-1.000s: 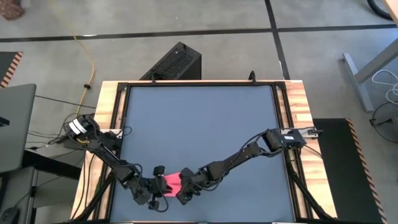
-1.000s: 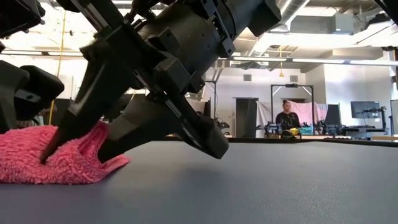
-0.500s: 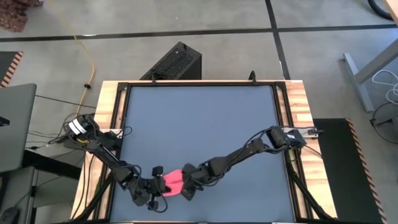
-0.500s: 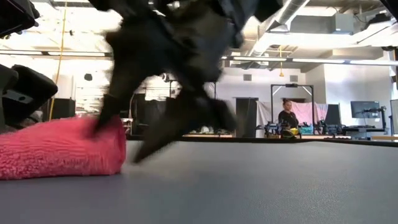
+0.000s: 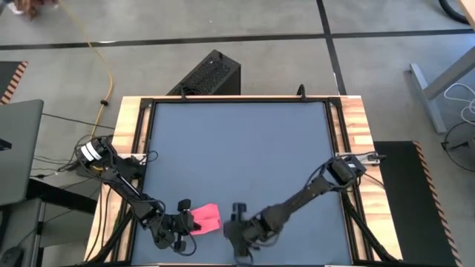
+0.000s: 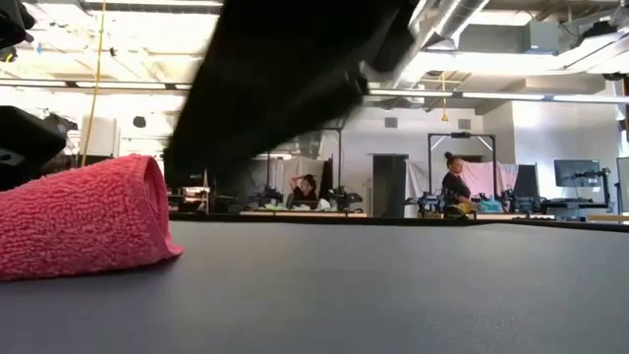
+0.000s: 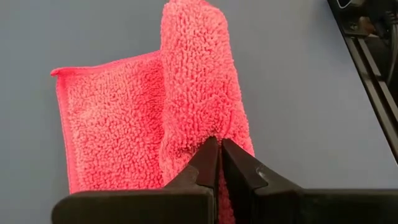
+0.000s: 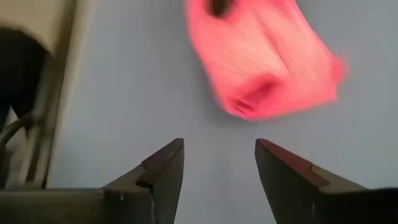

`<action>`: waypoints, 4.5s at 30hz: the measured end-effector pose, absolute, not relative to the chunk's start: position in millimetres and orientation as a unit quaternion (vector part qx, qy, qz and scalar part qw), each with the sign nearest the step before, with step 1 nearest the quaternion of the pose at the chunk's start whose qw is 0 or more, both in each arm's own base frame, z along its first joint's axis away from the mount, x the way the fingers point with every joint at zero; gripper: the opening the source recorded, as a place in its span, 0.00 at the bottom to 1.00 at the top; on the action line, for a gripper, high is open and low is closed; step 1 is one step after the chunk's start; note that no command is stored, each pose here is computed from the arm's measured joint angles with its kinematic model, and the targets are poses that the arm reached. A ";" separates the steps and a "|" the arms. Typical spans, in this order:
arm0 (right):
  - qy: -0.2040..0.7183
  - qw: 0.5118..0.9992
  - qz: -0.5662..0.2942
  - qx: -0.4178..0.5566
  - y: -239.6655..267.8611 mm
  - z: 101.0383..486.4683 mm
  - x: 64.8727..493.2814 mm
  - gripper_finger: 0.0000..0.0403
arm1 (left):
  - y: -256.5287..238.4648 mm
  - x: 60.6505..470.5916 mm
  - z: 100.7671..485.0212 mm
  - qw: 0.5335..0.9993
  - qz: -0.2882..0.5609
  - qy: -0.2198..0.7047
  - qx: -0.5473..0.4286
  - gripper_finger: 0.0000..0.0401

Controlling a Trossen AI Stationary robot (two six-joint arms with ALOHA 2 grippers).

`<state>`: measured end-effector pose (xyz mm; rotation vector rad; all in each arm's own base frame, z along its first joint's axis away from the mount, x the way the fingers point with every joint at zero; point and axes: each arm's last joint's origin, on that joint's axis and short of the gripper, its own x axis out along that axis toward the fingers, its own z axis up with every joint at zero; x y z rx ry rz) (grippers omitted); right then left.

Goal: Roll towel into tight, uniform cylinder
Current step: Roll the red towel

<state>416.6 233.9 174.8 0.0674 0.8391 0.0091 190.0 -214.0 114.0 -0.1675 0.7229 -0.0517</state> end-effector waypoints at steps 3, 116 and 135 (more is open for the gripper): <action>0.350 0.933 0.033 -0.072 251.5 182.0 413.7 0.56 | -213.9 189.9 113.9 0.931 -0.023 0.354 -0.086 0.00; 0.387 0.918 -0.003 -0.090 219.9 132.0 468.6 0.10 | -203.1 170.1 136.1 0.937 -0.033 0.339 -0.076 0.00; 0.450 0.853 0.075 0.254 152.1 134.3 498.5 0.08 | -197.3 148.1 110.9 0.928 -0.040 0.345 -0.136 0.00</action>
